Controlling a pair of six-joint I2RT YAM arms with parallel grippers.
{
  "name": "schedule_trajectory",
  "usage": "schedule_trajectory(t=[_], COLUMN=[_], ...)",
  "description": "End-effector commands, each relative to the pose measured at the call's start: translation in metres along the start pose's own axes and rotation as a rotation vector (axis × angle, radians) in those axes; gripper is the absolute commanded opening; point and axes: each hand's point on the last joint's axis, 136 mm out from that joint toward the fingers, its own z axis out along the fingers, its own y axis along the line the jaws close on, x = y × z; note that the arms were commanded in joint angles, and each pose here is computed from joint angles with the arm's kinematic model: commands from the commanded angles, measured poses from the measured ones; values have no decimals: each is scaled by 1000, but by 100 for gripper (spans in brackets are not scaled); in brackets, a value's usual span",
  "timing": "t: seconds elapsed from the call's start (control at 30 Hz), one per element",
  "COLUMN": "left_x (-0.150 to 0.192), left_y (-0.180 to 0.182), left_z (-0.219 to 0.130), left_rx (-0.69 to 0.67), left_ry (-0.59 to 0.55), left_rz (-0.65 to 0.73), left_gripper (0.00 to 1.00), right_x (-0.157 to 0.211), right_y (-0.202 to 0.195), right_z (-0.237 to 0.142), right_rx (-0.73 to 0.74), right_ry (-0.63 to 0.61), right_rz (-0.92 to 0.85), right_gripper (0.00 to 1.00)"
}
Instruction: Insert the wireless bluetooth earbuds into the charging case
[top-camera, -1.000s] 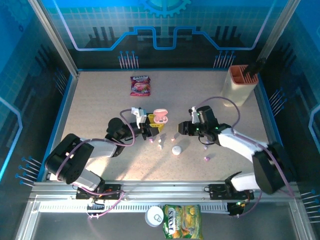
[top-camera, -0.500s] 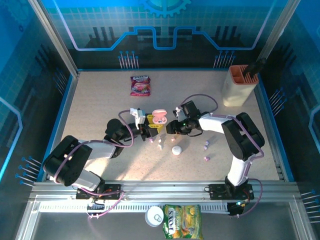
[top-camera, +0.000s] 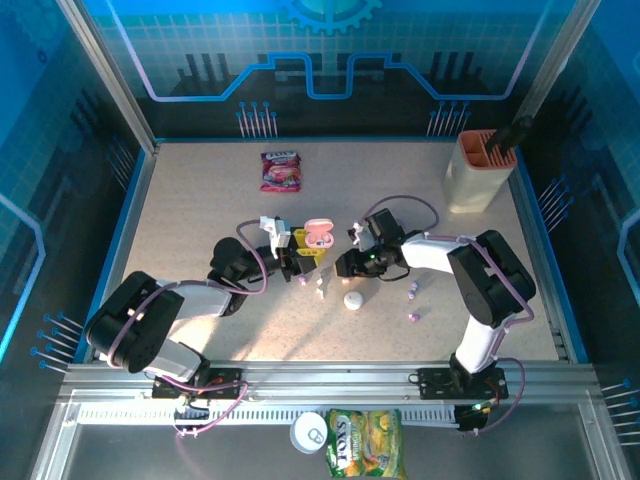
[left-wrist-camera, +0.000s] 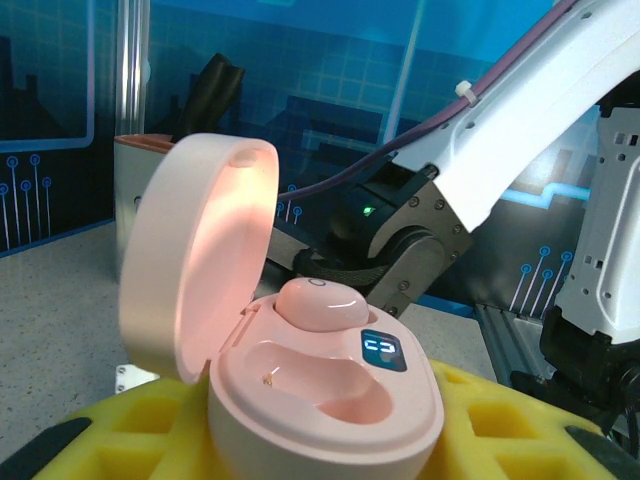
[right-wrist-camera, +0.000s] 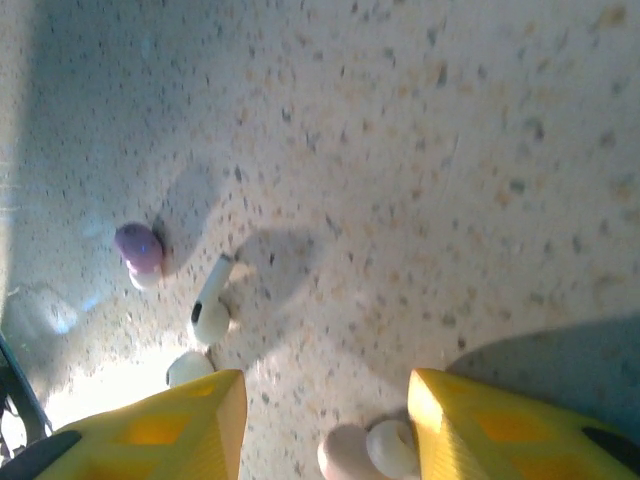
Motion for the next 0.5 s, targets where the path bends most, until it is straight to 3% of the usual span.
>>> schedule_trajectory(t=[0.0, 0.27, 0.47], left_x=[-8, -9, -19], left_y=[1, 2, 29], left_z=[-1, 0, -20], left_rx=[-2, -5, -127], left_ry=[-28, -30, -64], left_rz=[23, 27, 17], left_gripper=[40, 40, 40], right_x=[27, 33, 16], right_y=[3, 13, 4], right_z=[-1, -4, -25], right_rx=[-5, -5, 199], right_ry=[70, 70, -29], right_rz=[15, 0, -105], right_gripper=[46, 46, 50])
